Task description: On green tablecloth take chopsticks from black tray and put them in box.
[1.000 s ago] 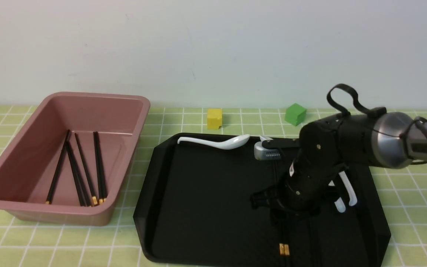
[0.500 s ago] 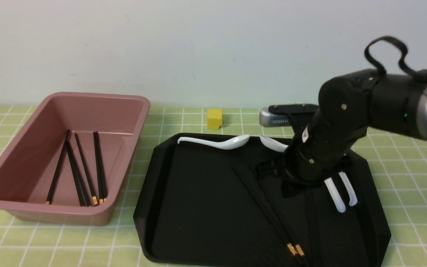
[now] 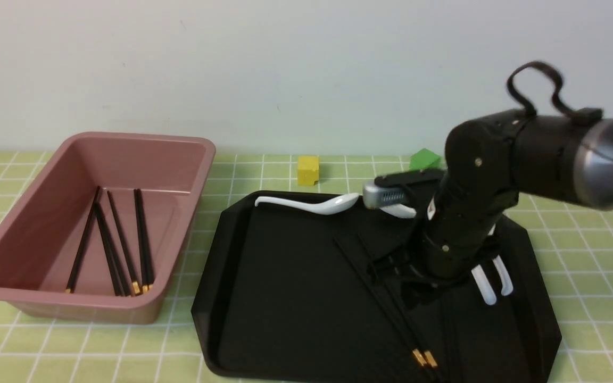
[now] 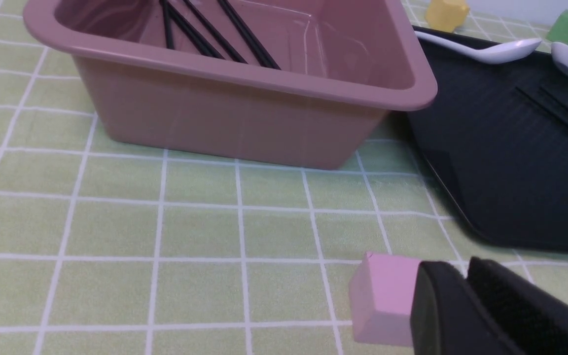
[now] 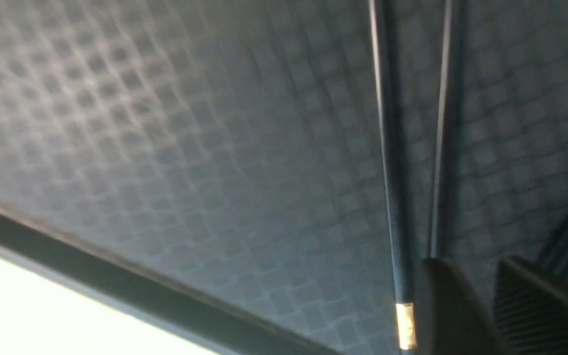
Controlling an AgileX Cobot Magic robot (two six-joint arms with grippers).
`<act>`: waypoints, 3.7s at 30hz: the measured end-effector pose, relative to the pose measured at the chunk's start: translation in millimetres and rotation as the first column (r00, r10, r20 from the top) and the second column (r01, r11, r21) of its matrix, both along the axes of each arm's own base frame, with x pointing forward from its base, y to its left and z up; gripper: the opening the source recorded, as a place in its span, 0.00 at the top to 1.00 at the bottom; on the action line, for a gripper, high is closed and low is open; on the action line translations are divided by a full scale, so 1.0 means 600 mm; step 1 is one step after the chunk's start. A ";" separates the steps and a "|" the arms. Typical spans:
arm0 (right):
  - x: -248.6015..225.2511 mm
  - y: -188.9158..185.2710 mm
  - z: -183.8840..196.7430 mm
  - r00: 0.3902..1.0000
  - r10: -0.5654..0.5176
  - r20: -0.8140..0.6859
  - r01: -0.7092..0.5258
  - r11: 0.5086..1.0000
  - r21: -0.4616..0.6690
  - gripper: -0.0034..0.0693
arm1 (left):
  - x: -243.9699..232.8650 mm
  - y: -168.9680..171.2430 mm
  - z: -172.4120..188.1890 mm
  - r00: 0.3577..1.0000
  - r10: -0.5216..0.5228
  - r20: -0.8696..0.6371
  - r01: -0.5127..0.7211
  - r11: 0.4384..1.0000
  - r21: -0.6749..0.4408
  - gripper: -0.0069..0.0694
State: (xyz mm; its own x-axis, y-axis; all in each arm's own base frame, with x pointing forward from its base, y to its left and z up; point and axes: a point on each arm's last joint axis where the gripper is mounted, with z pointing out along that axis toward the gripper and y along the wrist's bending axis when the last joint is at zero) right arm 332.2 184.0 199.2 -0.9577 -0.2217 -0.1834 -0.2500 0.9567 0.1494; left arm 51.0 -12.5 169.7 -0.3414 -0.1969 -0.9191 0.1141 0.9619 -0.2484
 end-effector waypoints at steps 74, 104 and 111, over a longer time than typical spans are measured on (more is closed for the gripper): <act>0.050 0.267 0.173 0.807 0.343 0.481 -0.577 0.630 0.519 0.87 | 0.000 0.000 0.000 1.000 0.000 0.000 0.000 1.000 0.000 0.76; -0.437 -0.246 0.221 0.504 -0.220 0.836 -0.171 0.923 0.346 0.95 | 0.000 0.000 0.000 1.000 0.000 0.000 0.000 1.000 0.001 0.74; -0.438 -0.246 0.174 0.492 -0.227 0.840 -0.176 0.919 0.352 0.95 | 0.000 0.000 0.000 1.000 0.000 0.000 0.000 1.000 0.001 0.74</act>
